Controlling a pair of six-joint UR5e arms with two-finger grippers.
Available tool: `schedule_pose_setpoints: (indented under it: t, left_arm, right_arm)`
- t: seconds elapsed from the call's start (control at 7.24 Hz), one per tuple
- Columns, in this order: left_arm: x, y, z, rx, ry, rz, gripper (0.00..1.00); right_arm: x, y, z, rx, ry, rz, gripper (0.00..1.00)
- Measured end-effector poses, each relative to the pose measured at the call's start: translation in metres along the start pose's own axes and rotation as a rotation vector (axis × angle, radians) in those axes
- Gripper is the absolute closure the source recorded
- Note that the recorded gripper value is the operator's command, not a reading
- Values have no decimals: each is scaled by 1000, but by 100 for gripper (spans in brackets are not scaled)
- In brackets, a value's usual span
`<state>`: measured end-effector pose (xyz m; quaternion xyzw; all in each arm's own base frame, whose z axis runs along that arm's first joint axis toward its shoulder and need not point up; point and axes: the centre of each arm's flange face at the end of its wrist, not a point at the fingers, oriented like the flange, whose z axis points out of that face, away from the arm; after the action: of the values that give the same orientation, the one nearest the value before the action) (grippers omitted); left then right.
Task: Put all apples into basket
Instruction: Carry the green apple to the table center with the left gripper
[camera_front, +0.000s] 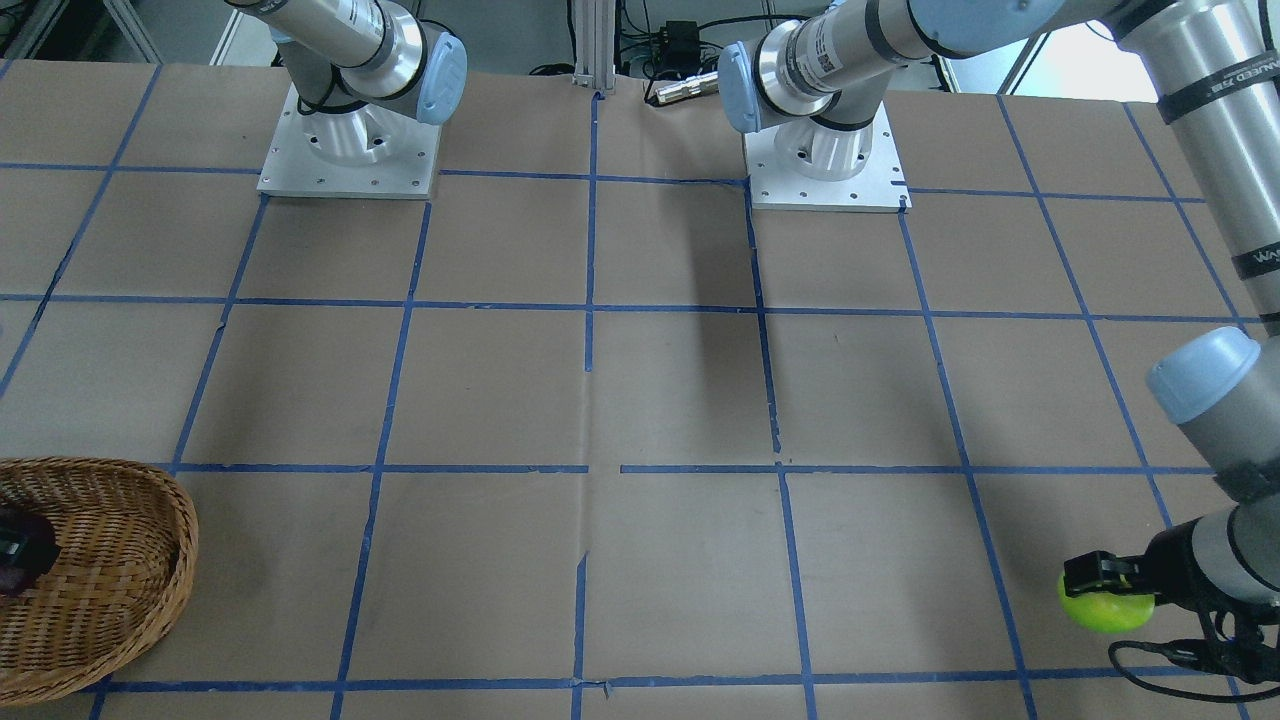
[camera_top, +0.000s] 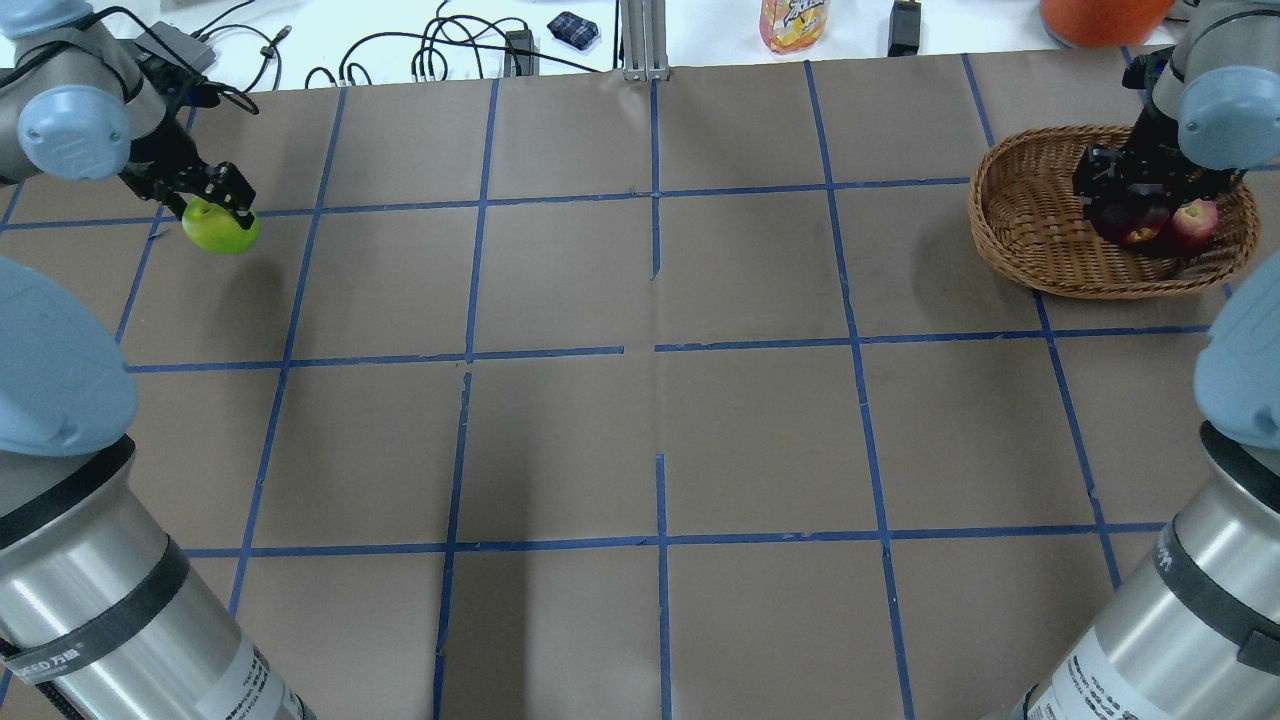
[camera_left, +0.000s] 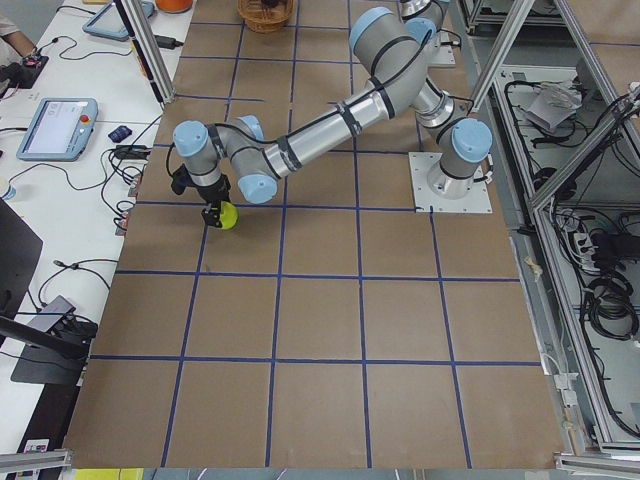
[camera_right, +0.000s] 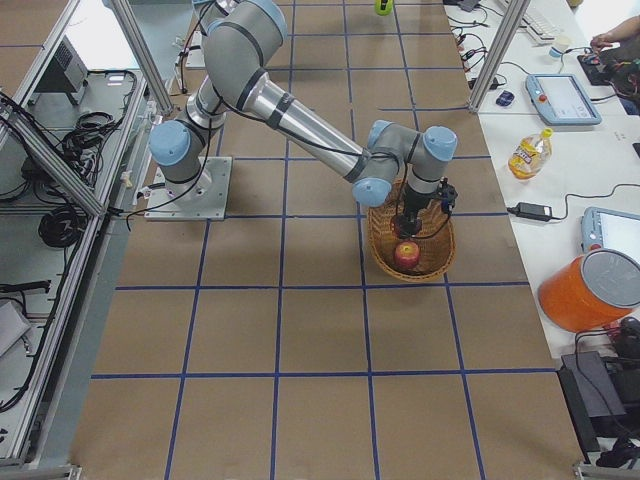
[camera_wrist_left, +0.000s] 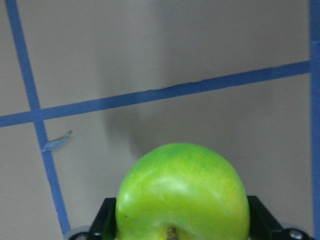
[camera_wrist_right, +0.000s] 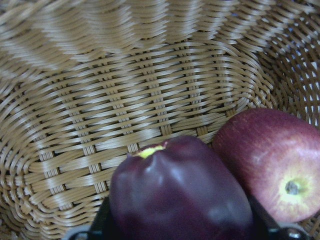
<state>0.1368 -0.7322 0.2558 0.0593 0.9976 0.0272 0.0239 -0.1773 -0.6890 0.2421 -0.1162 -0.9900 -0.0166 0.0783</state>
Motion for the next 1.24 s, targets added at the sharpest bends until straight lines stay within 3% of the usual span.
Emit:
schedule_pose_setpoints:
  t: [0.55, 0.83, 1.1, 1.24]
  left_arm:
    - [172, 2, -36, -25, 61, -224, 83]
    - [275, 6, -44, -20, 55, -322, 83]
    - [378, 21, -40, -18, 44, -398, 83]
    - [426, 34, -35, -19, 39, -417, 82]
  right_arm:
    - [2, 0, -10, 20, 7, -2, 0]
    - [5, 13, -41, 13, 8, -9, 0]
    - [1, 39, -81, -32, -15, -14, 0]
    - [-4, 49, -96, -59, -50, -20, 0]
